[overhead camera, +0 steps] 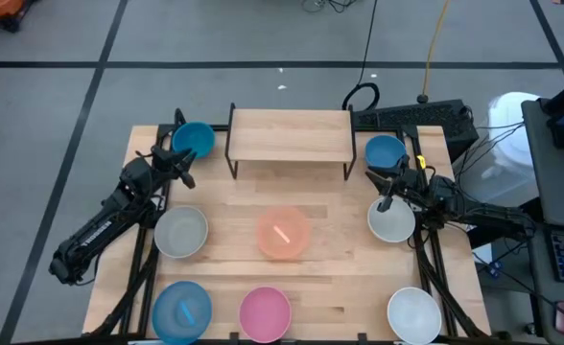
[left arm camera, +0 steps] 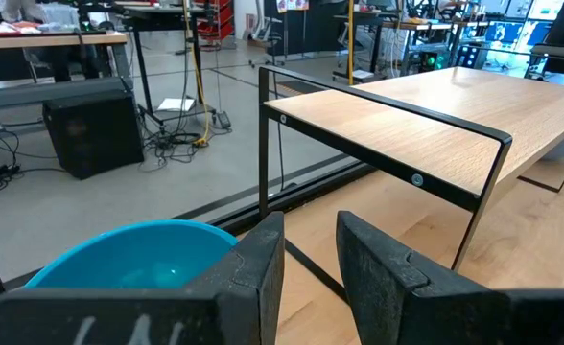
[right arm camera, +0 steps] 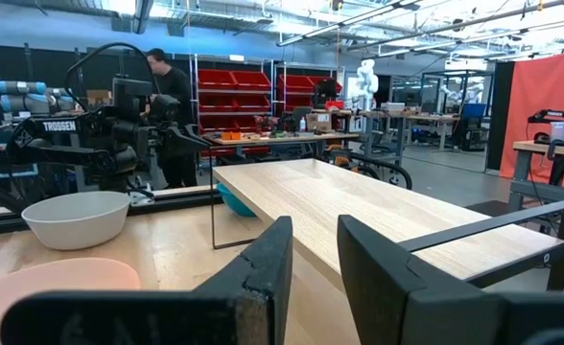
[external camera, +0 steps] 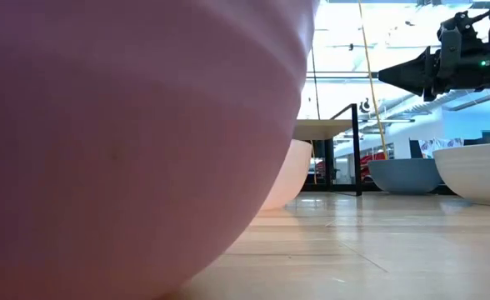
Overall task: Place and stack bowls onto a shelf
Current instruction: Put the top white bowl on the shelf
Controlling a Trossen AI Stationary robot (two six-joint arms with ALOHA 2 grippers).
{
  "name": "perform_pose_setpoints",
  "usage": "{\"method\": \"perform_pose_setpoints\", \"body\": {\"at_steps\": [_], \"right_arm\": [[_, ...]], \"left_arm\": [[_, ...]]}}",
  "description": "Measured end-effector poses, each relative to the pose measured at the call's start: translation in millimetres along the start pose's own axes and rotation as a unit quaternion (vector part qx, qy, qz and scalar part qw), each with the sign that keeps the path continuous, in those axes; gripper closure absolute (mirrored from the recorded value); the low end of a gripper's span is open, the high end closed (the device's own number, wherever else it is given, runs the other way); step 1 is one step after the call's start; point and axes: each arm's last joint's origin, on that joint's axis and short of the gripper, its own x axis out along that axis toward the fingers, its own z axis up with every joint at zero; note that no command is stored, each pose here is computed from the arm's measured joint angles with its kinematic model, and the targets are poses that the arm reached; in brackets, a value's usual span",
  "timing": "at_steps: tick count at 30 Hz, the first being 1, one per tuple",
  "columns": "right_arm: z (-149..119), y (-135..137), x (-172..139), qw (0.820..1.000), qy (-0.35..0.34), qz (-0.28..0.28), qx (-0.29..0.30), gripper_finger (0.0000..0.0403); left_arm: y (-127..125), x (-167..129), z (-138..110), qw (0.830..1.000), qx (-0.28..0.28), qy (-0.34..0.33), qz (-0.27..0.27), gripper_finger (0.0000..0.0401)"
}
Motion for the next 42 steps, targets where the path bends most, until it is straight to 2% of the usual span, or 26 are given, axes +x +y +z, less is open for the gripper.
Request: {"method": "perform_pose_setpoints", "body": {"at_steps": [3, 7, 12, 16, 19, 29, 35, 39, 42], "right_arm": [[0.1, 0.0, 0.0, 1.0, 0.0, 0.0, -0.001, 0.0321], [0.4, -0.1, 0.0, 1.0, -0.001, -0.002, -0.03, 0.0321], [-2.2, -4.0, 0.9, 0.995, 0.027, -0.073, -0.066, 0.0321], [21.4, -7.2, -0.1, 0.989, 0.022, -0.111, -0.095, 0.0321], [36.3, -9.0, -1.0, 0.985, 0.052, -0.126, -0.109, 0.0321], [100.2, -11.5, -0.5, 0.964, 0.182, -0.109, -0.158, 0.0321], [131.0, -11.0, 5.6, 0.938, 0.273, -0.093, -0.193, 0.0321], [142.7, -10.2, 10.7, 0.923, 0.333, -0.1, -0.167, 0.0321], [153.1, -9.5, 14.6, 0.919, 0.36, -0.128, -0.094, 0.0321]], "left_arm": [[0.0, 0.0, 0.0, 1.0, 0.0, 0.0, 0.0, 0.0297], [0.0, 0.0, 0.0, 1.0, 0.0, 0.0, 0.0, 0.0297], [0.0, 0.0, 0.0, 1.0, 0.0, 0.0, 0.0, 0.0297], [0.0, 0.0, 0.1, 1.0, 0.0, 0.0, 0.0, 0.0297], [0.0, 0.0, 0.1, 1.0, 0.0, 0.0, 0.0, 0.0297], [0.0, 0.0, 0.4, 1.0, 0.0, -0.002, 0.0, 0.0297], [0.0, 0.0, 0.4, 1.0, 0.0, -0.002, 0.0, 0.0297], [0.0, 0.0, 0.3, 1.0, 0.0, -0.002, 0.0, 0.0297], [0.0, 0.0, 0.3, 1.0, -0.001, -0.002, 0.0, 0.0297]]}}
